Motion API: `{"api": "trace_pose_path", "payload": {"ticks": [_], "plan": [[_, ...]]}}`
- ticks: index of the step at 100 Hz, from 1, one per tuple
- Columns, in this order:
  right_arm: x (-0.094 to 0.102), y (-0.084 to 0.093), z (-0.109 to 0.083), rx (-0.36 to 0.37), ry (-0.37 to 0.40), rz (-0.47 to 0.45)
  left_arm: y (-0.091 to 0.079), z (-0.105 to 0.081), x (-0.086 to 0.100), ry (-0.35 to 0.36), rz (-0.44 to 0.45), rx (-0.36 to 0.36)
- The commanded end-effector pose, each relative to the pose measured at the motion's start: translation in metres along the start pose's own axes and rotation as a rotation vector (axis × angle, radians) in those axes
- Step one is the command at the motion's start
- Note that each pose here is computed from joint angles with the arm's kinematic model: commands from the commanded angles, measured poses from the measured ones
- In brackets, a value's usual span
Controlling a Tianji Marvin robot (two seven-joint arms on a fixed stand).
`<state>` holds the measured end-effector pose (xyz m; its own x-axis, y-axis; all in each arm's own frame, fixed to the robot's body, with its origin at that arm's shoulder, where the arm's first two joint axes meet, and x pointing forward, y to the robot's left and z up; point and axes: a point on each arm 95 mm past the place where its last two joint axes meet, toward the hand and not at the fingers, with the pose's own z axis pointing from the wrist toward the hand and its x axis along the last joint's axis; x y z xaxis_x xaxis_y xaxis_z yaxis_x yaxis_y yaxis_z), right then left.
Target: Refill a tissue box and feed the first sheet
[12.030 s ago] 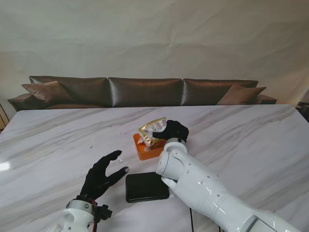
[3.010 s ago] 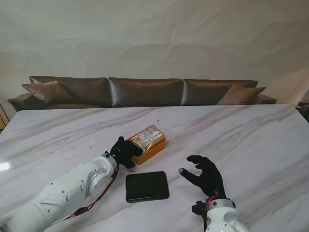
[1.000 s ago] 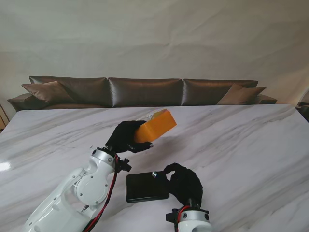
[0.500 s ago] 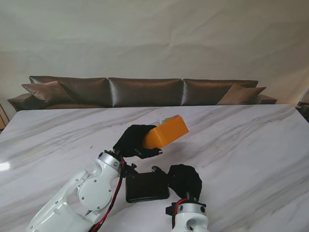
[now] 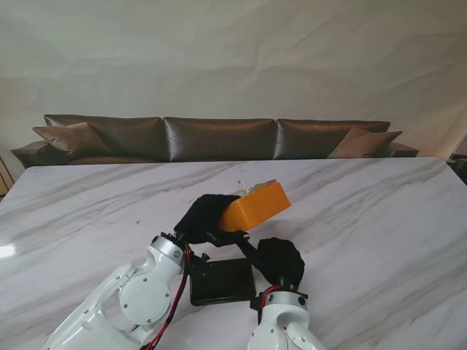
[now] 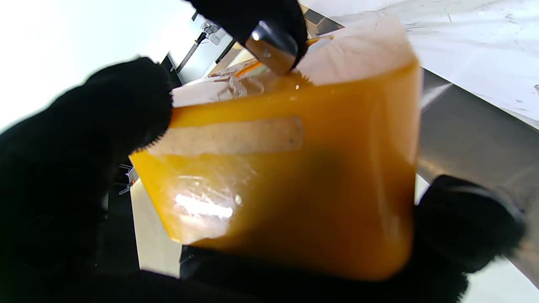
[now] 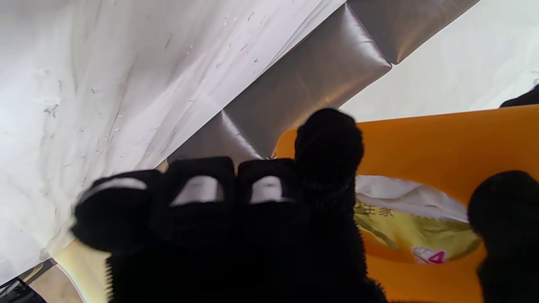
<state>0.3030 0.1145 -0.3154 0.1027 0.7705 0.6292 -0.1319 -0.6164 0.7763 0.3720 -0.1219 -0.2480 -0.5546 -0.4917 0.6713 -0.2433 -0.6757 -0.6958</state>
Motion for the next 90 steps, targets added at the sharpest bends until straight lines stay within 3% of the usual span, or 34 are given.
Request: {"api": "trace_pose_path", "payload": {"ticks": [1,90], "plan": [[-0.002,-0.001,0.001,0.008,-0.009,-0.007,0.001,-0.001,0.004,0.013,-0.014,-0.006],[-0.007,0.003,0.019,-0.034,-0.034,-0.072,0.005,-0.012,0.006,-0.004,-0.054,-0.033]]}}
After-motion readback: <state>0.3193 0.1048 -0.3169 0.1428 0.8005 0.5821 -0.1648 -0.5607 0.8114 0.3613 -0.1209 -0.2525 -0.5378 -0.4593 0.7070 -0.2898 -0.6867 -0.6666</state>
